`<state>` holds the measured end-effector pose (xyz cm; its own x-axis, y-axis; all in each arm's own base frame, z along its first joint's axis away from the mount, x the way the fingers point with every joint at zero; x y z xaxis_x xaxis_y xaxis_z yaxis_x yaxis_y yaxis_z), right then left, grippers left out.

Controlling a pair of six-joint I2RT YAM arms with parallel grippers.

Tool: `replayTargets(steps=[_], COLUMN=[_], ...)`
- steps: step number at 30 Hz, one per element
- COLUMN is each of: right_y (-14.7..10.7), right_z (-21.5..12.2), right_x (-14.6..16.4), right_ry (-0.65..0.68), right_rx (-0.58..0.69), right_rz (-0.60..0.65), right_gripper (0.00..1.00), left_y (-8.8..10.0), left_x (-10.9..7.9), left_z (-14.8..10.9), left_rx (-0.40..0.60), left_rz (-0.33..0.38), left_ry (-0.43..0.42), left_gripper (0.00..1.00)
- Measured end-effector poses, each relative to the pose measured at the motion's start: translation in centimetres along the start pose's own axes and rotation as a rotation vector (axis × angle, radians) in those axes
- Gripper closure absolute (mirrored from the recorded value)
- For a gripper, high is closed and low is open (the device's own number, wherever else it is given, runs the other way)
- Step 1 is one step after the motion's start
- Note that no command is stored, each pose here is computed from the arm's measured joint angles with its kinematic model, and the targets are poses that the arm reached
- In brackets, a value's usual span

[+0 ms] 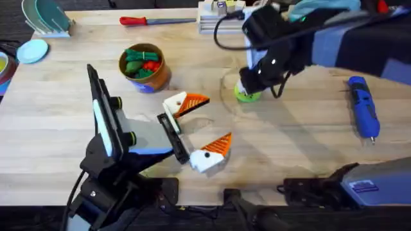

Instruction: Pick up the gripper from the table and insert it into the empty holder that is missing its gripper. Then pick up a screw, insert it into the mounting hole, and use the screwdriver to tighten it. Finally, clean up the table by picking up the vegetable and placing it into the bucket.

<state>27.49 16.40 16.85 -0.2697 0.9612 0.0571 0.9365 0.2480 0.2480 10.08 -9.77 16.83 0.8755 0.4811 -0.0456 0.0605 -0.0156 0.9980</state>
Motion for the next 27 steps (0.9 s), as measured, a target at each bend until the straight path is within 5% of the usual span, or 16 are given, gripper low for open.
replayTargets(steps=[12,20,27], right_y=[2.5,3.2,0.9], right_z=[-9.3,-15.8,-17.3], right_x=[1.4,6.8,12.2], right_ry=[0.066,0.242,0.345], right_rx=[-0.055,-0.174,-0.194], right_rz=[-0.019,-0.155,-0.306], right_gripper=[0.995,0.995,0.995], left_y=[0.0,0.0,0.0], left_x=[0.0,0.0,0.0], left_z=[0.0,0.0,0.0], left_rx=[0.000,0.000,0.000], left_rz=[0.000,0.000,0.000], left_ry=[0.000,0.000,0.000], left_gripper=[0.008,0.008,0.008])
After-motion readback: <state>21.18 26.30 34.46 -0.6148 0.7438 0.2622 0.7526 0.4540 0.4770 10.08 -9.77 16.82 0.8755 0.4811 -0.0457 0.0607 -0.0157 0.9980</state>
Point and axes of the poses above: each hand's point on the last joint's axis, 136 mm out from that joint toward the fingers, its own z axis out along the fingers, its own x axis along the line the jaws close on, y = z × x, the point moved 10 cm from there along -z, back along the fingers, and after that the axes turned 1 degree about z, right-handed, at the moved point
